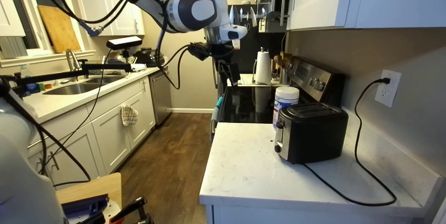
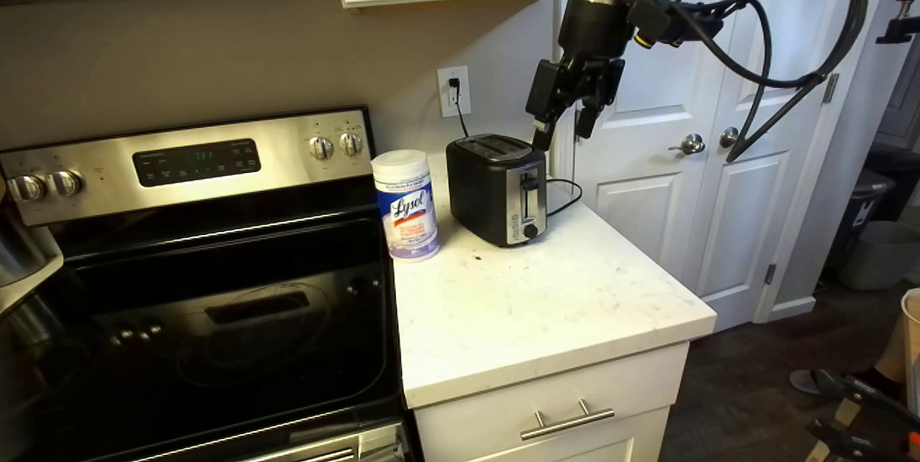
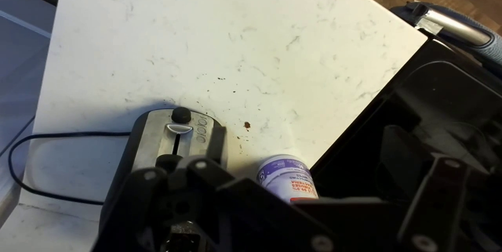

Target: Push down the switch of the toaster

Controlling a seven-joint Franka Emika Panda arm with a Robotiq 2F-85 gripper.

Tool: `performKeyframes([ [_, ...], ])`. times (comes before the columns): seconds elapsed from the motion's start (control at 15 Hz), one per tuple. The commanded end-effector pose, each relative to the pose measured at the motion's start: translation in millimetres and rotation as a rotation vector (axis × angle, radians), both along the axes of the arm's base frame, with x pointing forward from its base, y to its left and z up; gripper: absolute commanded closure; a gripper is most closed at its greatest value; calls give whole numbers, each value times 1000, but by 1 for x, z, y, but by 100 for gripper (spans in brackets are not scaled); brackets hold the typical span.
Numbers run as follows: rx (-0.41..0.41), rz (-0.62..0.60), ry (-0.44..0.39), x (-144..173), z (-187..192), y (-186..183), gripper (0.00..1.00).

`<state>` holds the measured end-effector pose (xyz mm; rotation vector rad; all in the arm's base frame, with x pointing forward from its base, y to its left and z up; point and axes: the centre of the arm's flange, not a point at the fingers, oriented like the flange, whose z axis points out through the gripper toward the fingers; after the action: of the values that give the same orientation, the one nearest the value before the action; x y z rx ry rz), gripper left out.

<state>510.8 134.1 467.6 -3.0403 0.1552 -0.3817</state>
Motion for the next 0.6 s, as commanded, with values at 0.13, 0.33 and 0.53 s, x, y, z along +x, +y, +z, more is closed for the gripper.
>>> performKeyframes([
  [0.13,-4,-2,-11,-1,3,1,0],
  [0.33,-8,-20,-22,-1,-5,4,0],
  [0.53,-6,-20,-16,0,-13,6,0],
])
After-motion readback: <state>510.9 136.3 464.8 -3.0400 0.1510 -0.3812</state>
